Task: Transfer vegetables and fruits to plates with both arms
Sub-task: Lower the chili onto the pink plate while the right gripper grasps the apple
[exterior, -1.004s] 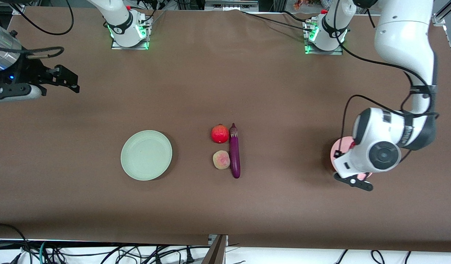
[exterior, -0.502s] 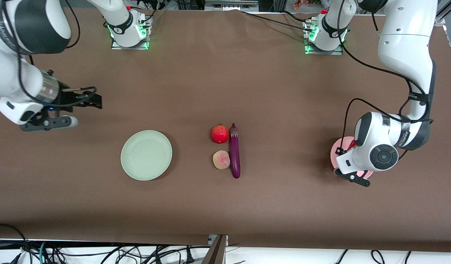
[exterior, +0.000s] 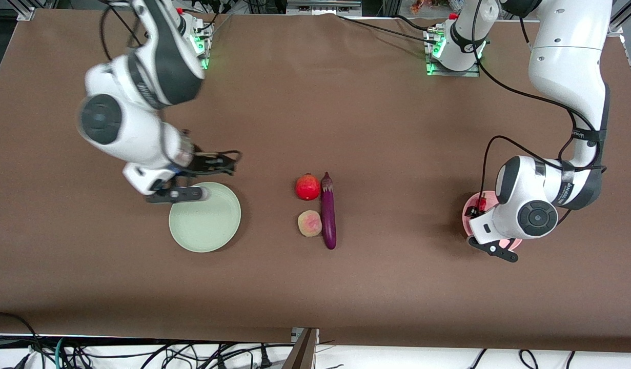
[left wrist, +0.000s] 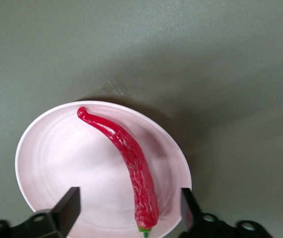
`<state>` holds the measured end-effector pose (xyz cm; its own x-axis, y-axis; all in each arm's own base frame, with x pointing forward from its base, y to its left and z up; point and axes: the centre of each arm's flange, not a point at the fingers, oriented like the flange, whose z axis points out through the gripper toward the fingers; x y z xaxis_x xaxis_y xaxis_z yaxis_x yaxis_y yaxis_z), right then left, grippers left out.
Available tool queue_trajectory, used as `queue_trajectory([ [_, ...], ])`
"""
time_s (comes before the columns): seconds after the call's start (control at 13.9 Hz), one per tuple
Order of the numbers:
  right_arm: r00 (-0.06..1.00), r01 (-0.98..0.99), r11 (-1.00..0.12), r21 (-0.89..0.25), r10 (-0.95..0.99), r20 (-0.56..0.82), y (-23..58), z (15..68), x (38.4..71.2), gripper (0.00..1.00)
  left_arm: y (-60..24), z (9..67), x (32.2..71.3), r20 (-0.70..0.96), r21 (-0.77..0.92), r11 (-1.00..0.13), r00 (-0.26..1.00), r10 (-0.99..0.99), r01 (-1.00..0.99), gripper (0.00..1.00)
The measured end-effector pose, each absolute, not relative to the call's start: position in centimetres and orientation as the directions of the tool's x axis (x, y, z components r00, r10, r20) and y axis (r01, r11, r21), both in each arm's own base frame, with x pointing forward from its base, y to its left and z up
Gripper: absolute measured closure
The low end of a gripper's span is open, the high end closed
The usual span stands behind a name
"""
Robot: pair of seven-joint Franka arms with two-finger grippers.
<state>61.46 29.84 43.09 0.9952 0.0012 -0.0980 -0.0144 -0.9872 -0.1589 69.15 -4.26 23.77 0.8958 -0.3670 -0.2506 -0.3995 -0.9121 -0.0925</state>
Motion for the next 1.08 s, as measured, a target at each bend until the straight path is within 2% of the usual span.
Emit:
queue_trajectory([
  [0.07, 0.995, -0.032, -0.986, -0.162, -0.017, -0.095, 32.2, 41.6, 61.0, 0.00, -4.3, 23.8, 69.2, -0.250, -0.093, -0.912, 0.896, -0.367, -0.400, 0.00],
  [0.5, 0.996, -0.082, -0.982, -0.167, -0.074, -0.052, 43.8, 31.4, 57.3, 0.00, -4.4, 23.8, 69.2, -0.248, -0.093, -0.912, 0.896, -0.369, -0.401, 0.00],
  [0.79, 0.998, -0.064, -0.985, -0.163, -0.060, -0.026, 46.2, 26.7, 56.2, 0.00, -4.5, 23.9, 69.2, -0.247, -0.093, -0.912, 0.896, -0.369, -0.401, 0.00],
  [1.08, 0.998, -0.059, -0.986, -0.156, -0.056, -0.019, 46.5, 24.8, 56.1, 0.00, -4.5, 23.9, 69.2, -0.247, -0.093, -0.911, 0.896, -0.369, -0.401, 0.00],
])
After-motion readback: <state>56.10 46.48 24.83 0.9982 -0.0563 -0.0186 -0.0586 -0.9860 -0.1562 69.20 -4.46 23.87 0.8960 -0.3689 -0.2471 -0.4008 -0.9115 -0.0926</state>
